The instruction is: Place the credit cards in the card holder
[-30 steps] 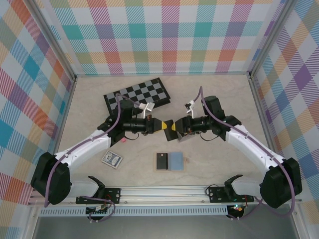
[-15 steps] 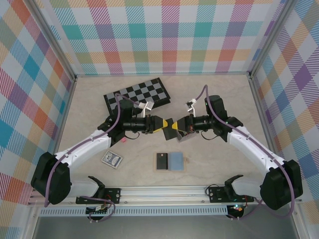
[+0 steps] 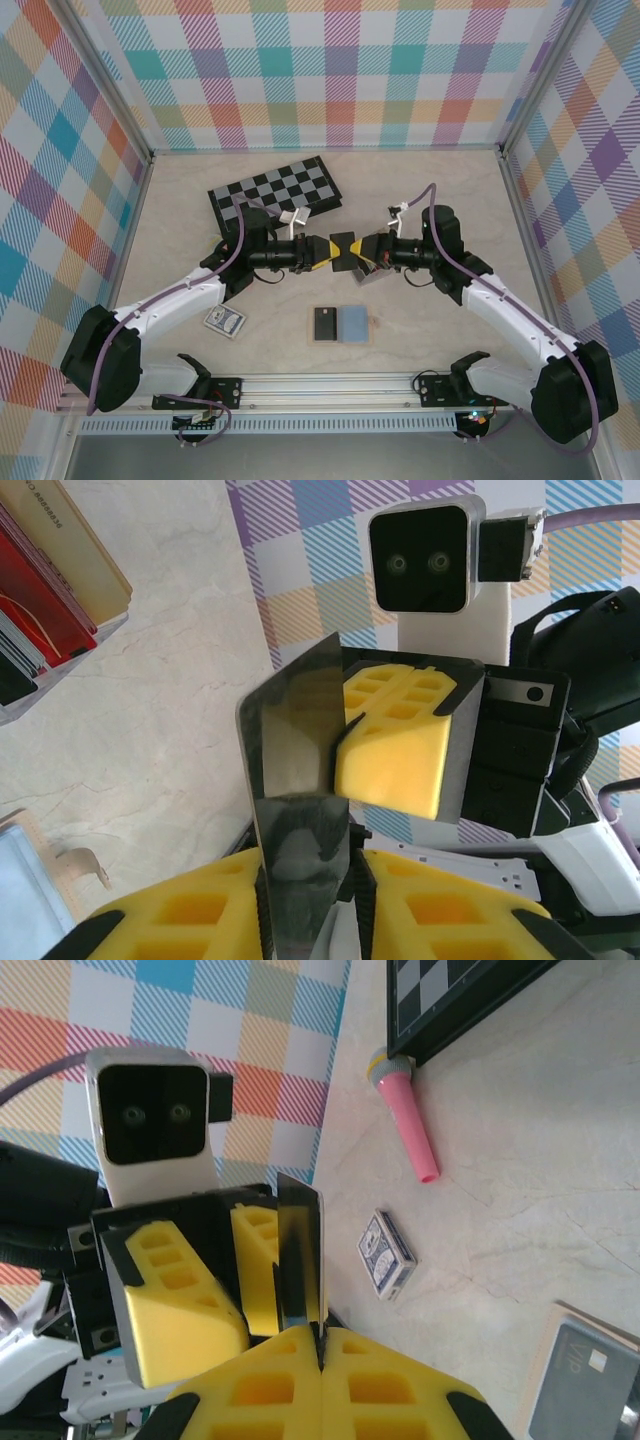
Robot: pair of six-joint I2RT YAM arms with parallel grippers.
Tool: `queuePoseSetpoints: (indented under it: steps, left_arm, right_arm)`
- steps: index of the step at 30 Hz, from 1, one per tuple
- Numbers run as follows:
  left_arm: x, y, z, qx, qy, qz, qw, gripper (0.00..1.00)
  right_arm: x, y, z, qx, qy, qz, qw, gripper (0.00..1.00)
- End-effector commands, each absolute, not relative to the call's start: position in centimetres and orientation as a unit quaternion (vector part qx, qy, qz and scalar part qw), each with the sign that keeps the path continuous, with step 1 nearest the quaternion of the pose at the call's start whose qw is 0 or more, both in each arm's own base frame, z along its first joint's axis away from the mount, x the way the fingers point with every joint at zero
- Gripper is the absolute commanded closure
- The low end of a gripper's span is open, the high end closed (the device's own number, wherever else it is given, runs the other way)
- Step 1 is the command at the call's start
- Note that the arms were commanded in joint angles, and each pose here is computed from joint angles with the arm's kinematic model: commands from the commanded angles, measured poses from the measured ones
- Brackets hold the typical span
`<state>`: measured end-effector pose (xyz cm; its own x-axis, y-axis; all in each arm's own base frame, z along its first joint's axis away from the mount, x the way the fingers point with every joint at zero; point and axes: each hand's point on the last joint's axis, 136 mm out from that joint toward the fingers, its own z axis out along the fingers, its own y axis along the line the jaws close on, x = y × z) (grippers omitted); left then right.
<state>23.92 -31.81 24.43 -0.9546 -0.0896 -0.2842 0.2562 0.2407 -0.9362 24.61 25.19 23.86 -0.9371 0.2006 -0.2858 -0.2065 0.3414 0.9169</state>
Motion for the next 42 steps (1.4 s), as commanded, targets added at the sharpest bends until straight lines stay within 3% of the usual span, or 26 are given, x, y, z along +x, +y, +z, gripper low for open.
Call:
queuePoseSetpoints:
  steps: [1, 5, 7, 15, 24, 33, 42]
  left_arm:
    - [22.9, -32.3, 26.5, 0.087, 0.751, -0.634, 0.161, 0.82]
    - [23.1, -32.1, 26.2, 0.081, 0.758, -0.625, 0.166, 1.00]
    - [23.1, -31.8, 25.7, 0.076, 0.768, -0.614, 0.168, 1.00]
    - [21.4, -28.6, 17.5, 0.035, 0.853, -0.503, 0.139, 1.00]
    - [18.1, -27.3, 11.6, 0.003, 0.880, -0.460, 0.113, 1.00]
    - [17.0, -28.6, 10.0, 0.022, 0.885, -0.455, 0.095, 1.00]
    - [16.6, -29.9, 7.9, 0.032, 0.889, -0.450, 0.072, 1.00]
  right_arm:
    - [25.7, 24.6, 23.8, 0.031, 0.799, 0.567, 0.199, 0.97]
    - [25.4, 24.3, 23.1, 0.039, 0.804, 0.560, 0.196, 0.94]
    - [25.2, 23.8, 22.4, 0.044, 0.815, 0.544, 0.195, 0.89]
    - [21.1, 18.4, 12.6, 0.076, 0.931, 0.328, 0.142, 0.50]
    - [17.5, 18.4, 6.0, 0.039, 0.975, 0.206, 0.068, 0.34]
    - [17.3, 19.6, 3.4, 0.018, 0.987, 0.152, 0.043, 0.37]
    - [17.4, 19.9, 2.4, 0.020, 0.987, 0.154, 0.037, 0.64]
